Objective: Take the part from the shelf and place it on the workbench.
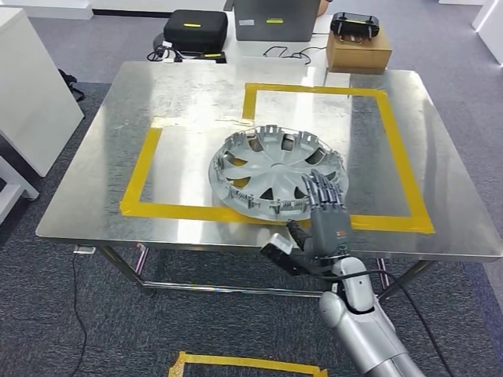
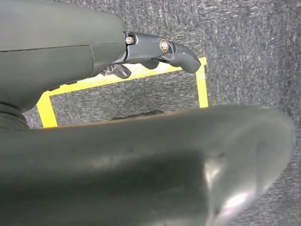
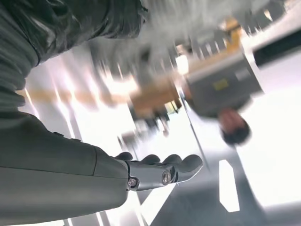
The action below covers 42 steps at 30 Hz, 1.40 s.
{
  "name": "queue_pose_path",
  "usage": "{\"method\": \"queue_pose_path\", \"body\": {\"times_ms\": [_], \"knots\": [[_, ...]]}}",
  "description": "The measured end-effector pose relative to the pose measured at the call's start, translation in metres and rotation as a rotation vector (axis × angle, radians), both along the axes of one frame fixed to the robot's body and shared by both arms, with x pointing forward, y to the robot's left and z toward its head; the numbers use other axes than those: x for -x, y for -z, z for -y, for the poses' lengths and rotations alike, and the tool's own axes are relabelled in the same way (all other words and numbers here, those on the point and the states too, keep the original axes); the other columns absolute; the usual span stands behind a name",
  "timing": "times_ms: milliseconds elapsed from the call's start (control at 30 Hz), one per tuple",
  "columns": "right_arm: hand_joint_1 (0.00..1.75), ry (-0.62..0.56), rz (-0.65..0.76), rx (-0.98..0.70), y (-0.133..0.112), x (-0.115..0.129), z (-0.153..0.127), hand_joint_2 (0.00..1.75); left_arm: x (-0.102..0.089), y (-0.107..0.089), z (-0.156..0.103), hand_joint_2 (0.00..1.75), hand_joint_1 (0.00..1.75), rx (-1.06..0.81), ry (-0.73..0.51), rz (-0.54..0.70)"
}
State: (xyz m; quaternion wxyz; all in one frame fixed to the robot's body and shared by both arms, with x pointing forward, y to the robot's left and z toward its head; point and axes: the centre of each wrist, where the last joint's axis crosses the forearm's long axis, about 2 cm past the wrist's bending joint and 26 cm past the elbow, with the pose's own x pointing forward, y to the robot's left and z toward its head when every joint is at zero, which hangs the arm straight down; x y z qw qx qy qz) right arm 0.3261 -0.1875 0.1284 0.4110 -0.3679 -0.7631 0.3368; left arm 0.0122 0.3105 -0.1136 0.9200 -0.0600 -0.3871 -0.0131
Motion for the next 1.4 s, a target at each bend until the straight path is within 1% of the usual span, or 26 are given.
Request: {"method": "queue_pose_path", "body": {"times_ms": [67, 100, 200, 233, 433, 533, 600, 633, 700, 800, 867, 933, 967, 1033, 1100, 1200, 1333, 1400], "knots": [[0.0, 0.003, 0.023, 0.032, 0.0, 0.0, -0.003, 1.75, 0.0, 0.0, 0.0, 0.0, 0.0, 0.0, 0.002, -0.001], [0.0, 0.005, 0.063, 0.114, 0.0, 0.0, -0.008, 1.75, 0.0, 0.0, 0.0, 0.0, 0.0, 0.001, 0.006, -0.001], [0.0, -0.012, 0.201, 0.427, -0.001, -0.009, -0.019, 1.75, -0.002, 0.0, 0.0, 0.0, 0.0, 0.012, 0.014, 0.002], [0.0, -0.006, 0.198, 0.475, -0.002, -0.012, -0.018, 1.75, -0.002, 0.0, 0.0, 0.0, 0.0, 0.014, 0.012, 0.003], [0.0, 0.125, 0.042, 0.534, 0.0, -0.021, -0.015, 1.75, -0.001, 0.0, 0.001, 0.0, 0.0, 0.003, -0.01, 0.003], [0.0, 0.153, -0.011, 0.509, 0.003, -0.023, -0.011, 1.75, 0.0, 0.0, 0.003, 0.0, 0.0, 0.004, -0.017, -0.004], [0.0, 0.116, -0.056, 0.401, 0.004, -0.021, -0.006, 1.75, 0.001, 0.0, 0.004, 0.0, 0.0, 0.005, -0.029, -0.007], [0.0, 0.075, -0.081, 0.291, 0.005, -0.018, -0.003, 1.75, 0.002, 0.0, 0.005, 0.0, 0.0, 0.007, -0.037, -0.008], [0.0, -0.041, -0.096, -0.013, 0.006, -0.005, 0.004, 1.75, 0.005, 0.0, 0.006, 0.0, 0.0, 0.011, -0.05, -0.01], [0.0, -0.179, -0.092, -0.504, 0.008, 0.025, 0.014, 1.75, 0.011, 0.001, 0.008, 0.0, 0.0, 0.026, -0.071, -0.014], [0.0, -0.254, -0.09, -0.789, 0.006, 0.047, 0.024, 1.75, 0.014, 0.001, 0.009, 0.0, 0.0, 0.035, -0.094, -0.015], [0.0, -0.33, -0.058, -1.032, 0.001, 0.067, 0.036, 1.75, 0.016, 0.001, 0.009, 0.0, 0.0, 0.035, -0.113, -0.018], [0.0, -0.359, -0.033, -1.118, -0.002, 0.075, 0.042, 1.75, 0.017, 0.001, 0.009, 0.0, 0.0, 0.032, -0.118, -0.019], [0.0, -0.397, 0.025, -1.228, -0.008, 0.09, 0.055, 1.75, 0.019, 0.001, 0.009, 0.0, 0.0, 0.025, -0.122, -0.022], [0.0, -0.426, 0.073, -1.293, -0.011, 0.102, 0.065, 1.75, 0.02, 0.001, 0.01, 0.0, 0.0, 0.021, -0.124, -0.024], [0.0, -0.437, 0.127, -1.337, -0.014, 0.118, 0.076, 1.75, 0.021, 0.001, 0.01, 0.0, 0.0, 0.016, -0.127, -0.026], [0.0, -0.421, 0.167, -1.348, -0.017, 0.13, 0.085, 0.0, 0.022, 0.001, 0.013, 0.0, 0.0, 0.013, -0.131, -0.027], [0.0, -0.427, 0.177, -1.36, -0.017, 0.136, 0.088, 0.0, 0.022, 0.001, 0.014, 0.0, 0.0, 0.014, -0.133, -0.029]]}}
